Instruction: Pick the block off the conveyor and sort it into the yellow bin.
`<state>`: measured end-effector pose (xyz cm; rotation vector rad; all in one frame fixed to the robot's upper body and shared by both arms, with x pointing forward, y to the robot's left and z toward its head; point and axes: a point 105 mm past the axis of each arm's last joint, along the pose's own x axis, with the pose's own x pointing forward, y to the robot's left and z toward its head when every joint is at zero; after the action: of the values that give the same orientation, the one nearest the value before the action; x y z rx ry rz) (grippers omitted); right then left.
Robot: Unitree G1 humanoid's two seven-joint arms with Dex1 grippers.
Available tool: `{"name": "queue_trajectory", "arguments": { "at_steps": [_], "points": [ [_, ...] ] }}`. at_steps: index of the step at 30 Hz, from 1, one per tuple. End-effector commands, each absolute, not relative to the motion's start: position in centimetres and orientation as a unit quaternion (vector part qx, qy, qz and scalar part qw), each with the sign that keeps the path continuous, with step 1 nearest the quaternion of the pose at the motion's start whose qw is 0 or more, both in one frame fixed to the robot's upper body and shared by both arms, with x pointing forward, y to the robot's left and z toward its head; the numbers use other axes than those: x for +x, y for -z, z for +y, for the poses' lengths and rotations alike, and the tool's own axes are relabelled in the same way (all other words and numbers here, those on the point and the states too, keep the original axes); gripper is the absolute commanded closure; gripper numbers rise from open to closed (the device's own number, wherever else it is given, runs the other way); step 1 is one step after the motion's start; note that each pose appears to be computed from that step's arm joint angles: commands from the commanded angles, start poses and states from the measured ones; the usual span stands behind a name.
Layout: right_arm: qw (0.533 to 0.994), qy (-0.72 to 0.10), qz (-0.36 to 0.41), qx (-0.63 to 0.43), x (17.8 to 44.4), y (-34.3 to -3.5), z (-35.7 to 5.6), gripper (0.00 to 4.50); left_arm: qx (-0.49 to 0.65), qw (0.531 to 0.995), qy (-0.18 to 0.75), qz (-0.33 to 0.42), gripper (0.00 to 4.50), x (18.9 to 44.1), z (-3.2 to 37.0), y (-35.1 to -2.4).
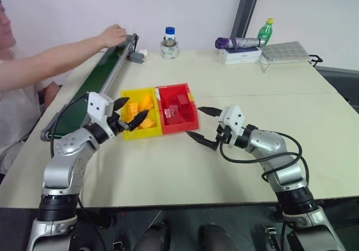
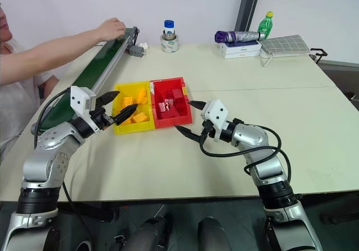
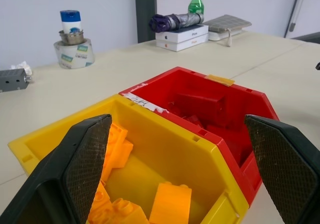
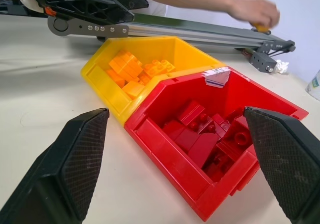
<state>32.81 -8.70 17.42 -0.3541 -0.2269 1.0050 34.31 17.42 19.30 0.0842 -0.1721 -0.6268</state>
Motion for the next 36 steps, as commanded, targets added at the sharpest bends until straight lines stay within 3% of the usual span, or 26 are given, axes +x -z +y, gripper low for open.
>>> {"name": "queue_trajectory", "arguments": {
  "at_steps": [1,11,19,23,30,36],
  "points": [
    [0.851,-0.478,-0.135,-0.171,32.4,-18.7,-8.5,0.00,0.058,0.942,0.312,-0.109,0.03,34.0,17.1,-20.7],
    [0.850,-0.480,-0.134,-0.172,32.4,-18.7,-8.6,0.00,0.025,0.941,0.318,-0.115,0.03,33.4,17.3,-21.0],
    [0.849,-0.483,-0.132,-0.171,32.4,-18.6,-8.5,0.00,0.000,0.960,0.278,-0.042,0.03,32.4,19.5,-18.9],
    [0.846,-0.488,-0.132,-0.169,32.4,-18.5,-8.3,0.00,-0.029,0.972,0.233,-0.024,0.03,31.9,21.7,-19.0],
    [0.840,-0.499,-0.133,-0.165,32.5,-18.5,-7.8,0.00,-0.011,0.995,0.076,-0.058,0.03,31.0,27.5,-19.3],
    [0.837,-0.504,-0.134,-0.165,32.6,-18.5,-7.6,0.00,-0.015,0.997,0.033,-0.067,0.03,29.2,29.6,-18.8]
  ]
}}
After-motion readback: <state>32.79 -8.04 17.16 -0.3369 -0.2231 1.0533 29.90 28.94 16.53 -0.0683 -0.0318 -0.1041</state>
